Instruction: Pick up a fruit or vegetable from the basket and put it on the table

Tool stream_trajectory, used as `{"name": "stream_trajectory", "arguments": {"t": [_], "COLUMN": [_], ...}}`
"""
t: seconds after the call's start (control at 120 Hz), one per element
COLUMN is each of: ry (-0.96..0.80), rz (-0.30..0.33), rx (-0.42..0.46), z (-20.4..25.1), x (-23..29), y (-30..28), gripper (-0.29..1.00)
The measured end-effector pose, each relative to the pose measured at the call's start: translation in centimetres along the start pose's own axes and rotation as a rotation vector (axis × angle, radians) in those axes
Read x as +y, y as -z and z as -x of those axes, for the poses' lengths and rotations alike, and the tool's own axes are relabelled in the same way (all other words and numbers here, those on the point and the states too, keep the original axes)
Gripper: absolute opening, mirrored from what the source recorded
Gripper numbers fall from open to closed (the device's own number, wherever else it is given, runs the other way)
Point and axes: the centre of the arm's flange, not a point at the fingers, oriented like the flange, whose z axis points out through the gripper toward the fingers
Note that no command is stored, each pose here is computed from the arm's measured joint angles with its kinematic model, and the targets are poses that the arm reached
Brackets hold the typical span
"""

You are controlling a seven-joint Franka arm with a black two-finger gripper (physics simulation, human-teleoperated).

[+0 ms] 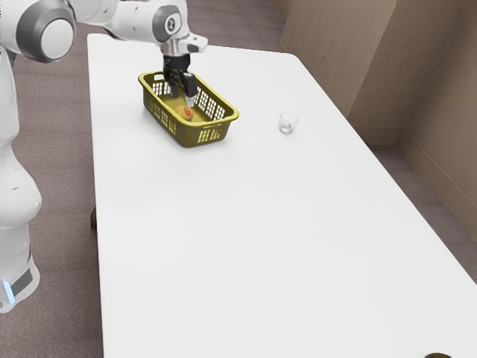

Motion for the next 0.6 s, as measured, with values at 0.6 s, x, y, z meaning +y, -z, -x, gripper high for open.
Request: {"name": "stream_trajectory", "arguments": {"t": [0.6], "ry": [0.117], "rz": [-0.014], "rx": [-0.036], "z": [0.0], "x": [-2.2], "y": [-3.4], "gripper": [0.70]}}
